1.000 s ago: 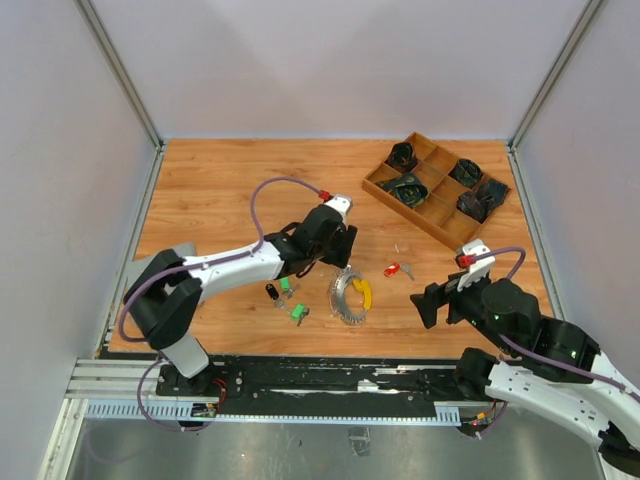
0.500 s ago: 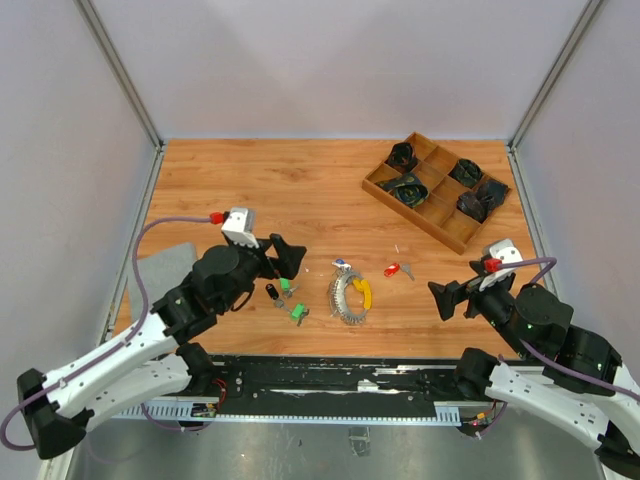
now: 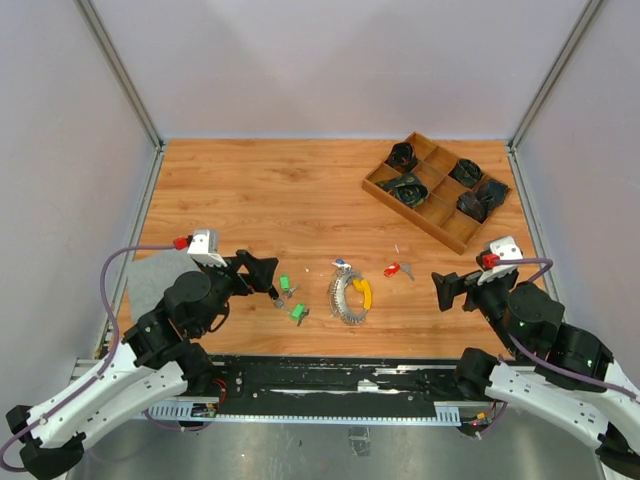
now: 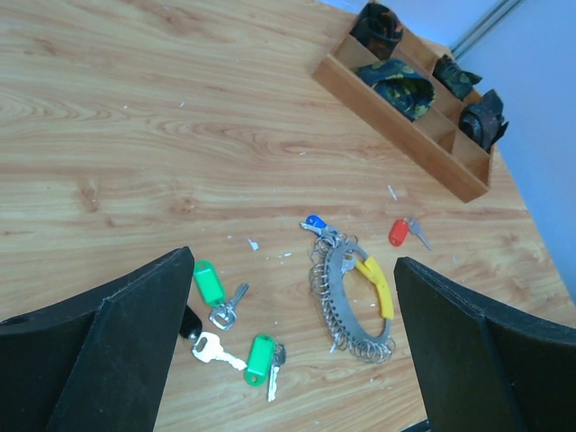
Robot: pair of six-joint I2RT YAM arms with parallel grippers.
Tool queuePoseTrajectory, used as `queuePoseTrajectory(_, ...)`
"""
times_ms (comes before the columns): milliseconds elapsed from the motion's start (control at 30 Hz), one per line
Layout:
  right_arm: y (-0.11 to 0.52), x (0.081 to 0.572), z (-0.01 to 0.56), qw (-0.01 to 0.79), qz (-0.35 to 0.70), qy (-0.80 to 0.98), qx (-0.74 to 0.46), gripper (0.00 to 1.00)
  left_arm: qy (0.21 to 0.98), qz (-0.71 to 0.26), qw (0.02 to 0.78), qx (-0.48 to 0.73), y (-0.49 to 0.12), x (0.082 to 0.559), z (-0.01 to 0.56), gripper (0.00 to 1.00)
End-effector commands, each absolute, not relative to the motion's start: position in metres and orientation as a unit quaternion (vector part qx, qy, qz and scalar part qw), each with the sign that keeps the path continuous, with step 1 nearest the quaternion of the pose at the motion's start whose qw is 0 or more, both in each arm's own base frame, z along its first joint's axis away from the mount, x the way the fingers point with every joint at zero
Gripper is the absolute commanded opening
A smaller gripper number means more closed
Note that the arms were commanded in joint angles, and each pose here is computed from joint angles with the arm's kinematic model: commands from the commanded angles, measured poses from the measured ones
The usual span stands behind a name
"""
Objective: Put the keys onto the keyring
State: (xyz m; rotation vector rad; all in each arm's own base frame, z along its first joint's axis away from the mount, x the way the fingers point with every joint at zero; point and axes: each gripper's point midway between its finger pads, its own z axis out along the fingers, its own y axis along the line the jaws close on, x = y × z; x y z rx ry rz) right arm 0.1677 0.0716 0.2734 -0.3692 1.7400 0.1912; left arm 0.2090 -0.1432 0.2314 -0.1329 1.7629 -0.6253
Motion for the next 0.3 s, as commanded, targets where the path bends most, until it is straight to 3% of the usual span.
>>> queuePoseTrajectory(0, 0.0608, 0.1755, 0.2769, 0.638, 0.06, 0.759, -0.116, 0.98, 0.77, -0.244, 0.586, -0.065, -0.138, 0.212, 0.2253, 1.0)
queuePoseTrajectory(267, 0.0597, 0.1768, 0.2783, 0.637, 0.053, 0.761, -0.113, 0.98, 0.778, -0.245, 0.576, -0.056, -0.1449, 0.2134, 0.2228, 1.0)
